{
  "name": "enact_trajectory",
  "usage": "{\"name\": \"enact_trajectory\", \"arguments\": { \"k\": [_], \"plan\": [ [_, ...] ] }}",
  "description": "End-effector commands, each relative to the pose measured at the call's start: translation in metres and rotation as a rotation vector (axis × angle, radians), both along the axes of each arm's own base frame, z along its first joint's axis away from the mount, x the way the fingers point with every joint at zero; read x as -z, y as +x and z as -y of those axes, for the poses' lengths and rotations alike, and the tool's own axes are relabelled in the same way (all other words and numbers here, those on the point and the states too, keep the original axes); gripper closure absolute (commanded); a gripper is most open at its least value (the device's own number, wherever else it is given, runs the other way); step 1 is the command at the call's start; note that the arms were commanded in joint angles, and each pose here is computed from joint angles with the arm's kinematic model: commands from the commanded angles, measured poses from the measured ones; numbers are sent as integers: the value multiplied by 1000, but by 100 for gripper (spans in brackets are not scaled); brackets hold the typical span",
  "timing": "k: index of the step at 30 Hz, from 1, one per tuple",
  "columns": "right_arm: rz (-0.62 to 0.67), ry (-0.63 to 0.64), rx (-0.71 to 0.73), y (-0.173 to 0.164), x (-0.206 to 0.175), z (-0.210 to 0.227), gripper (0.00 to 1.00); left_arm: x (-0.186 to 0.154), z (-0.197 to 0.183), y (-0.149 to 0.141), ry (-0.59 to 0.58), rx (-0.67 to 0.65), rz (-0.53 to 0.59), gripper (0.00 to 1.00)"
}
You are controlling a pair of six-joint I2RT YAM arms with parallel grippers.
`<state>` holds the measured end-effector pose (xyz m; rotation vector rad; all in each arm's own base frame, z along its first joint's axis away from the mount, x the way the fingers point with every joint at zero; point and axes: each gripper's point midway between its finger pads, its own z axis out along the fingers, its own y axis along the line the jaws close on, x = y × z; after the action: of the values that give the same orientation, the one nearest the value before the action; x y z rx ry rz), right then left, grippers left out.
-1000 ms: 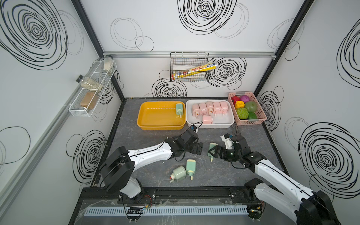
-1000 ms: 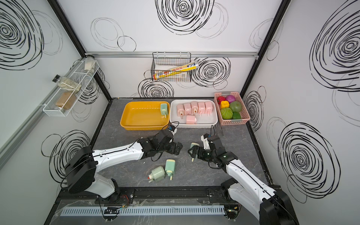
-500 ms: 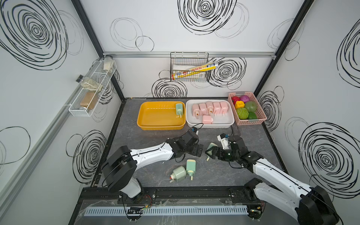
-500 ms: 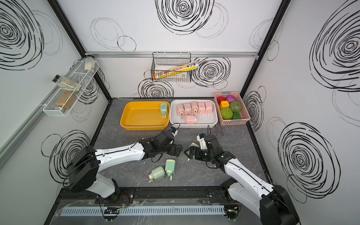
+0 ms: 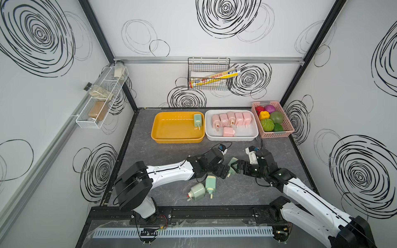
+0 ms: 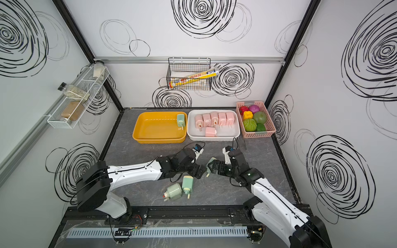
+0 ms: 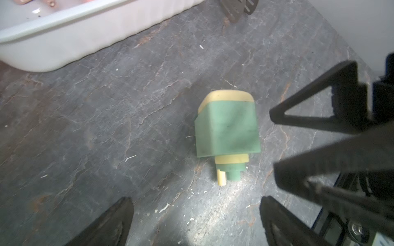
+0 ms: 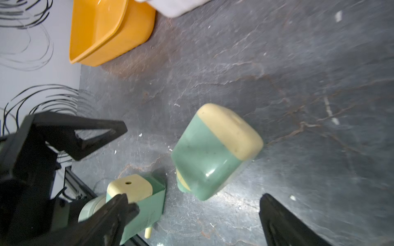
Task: Place the pencil sharpeners by color into the storage box
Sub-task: Pick up the pencil sharpener from the center of the board.
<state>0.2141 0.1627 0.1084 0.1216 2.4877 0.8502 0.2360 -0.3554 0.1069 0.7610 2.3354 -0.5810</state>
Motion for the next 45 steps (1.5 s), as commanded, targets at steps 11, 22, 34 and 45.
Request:
{"name": "enact_trajectory", "arguments": {
  "k": [11,22,34,45],
  "plan": [
    [-107,-202,348,15,29,75,0,7,49,1,52,112,110,1],
    [-139,-204,287,16,46,66,0,25,65,18,129,45,116,0],
    [-131,-169,222,16,44,55,0,36,78,15,132,57,90,5],
    [-117,-222,277,16,43,68,0,39,81,29,189,15,112,10]
  ]
}}
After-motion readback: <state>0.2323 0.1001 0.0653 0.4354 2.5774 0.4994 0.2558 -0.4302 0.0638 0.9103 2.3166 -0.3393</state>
